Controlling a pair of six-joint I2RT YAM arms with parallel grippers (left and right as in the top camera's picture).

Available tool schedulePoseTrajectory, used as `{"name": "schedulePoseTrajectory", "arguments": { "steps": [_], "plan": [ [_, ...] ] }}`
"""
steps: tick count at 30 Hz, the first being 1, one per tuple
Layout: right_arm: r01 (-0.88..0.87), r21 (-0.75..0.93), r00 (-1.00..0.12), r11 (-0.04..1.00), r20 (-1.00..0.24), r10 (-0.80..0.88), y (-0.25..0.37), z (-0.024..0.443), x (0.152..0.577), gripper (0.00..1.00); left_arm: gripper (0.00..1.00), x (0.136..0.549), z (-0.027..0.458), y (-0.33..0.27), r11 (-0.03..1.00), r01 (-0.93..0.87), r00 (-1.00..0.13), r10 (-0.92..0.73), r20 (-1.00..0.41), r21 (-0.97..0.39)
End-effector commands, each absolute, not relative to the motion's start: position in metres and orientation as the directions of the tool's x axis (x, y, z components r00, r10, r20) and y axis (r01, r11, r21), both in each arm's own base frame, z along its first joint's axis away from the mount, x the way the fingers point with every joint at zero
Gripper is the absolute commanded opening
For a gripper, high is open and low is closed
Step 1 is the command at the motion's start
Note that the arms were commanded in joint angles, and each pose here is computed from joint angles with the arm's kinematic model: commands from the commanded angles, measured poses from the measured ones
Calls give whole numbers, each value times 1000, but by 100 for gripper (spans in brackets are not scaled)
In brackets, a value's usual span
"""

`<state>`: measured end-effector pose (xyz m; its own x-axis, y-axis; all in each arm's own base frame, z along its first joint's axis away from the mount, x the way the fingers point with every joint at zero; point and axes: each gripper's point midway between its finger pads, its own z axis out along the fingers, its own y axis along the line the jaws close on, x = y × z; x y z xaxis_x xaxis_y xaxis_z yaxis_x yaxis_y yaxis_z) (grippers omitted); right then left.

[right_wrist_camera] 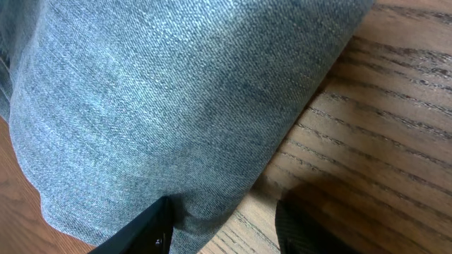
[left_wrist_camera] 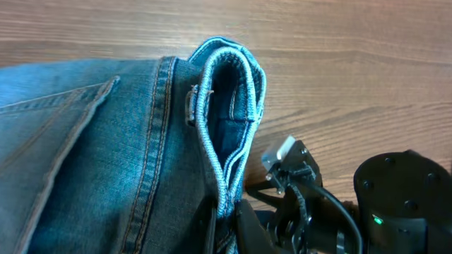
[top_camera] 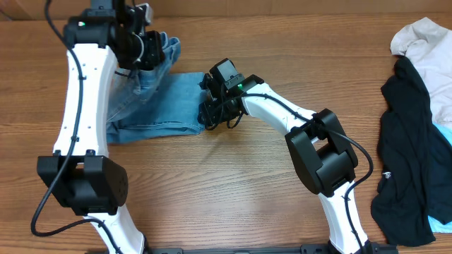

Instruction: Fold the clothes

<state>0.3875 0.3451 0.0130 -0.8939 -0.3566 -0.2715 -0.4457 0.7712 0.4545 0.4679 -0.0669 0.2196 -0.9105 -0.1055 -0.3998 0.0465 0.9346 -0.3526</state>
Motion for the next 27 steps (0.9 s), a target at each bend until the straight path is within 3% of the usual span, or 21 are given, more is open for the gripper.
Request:
{"name": "schedulePoseTrajectory", "arguments": {
  "steps": [1,10,12,14,27],
  "plan": [
    [-432,448,-901,782,-237,-362,343,-3,382,50,4,464,219,-87,923,65,-913,-99,-396,-379],
    [-431,448,-902,783,-234,-363,343,-3,381,51,6,462,210,-100,921,85,-919,-75,-386,-381],
    [-431,448,-902,783,-234,-363,343,-3,381,51,15,460,210,-101,920,84,-922,-74,-380,-383],
    [-431,448,-902,783,-234,-363,343,-3,381,51,34,459,210,-102,916,87,-923,-73,-378,-391],
    [-431,448,-902,783,-232,-363,343,-3,381,51,35,460,211,-103,913,92,-921,-73,-382,-398]
  ]
}}
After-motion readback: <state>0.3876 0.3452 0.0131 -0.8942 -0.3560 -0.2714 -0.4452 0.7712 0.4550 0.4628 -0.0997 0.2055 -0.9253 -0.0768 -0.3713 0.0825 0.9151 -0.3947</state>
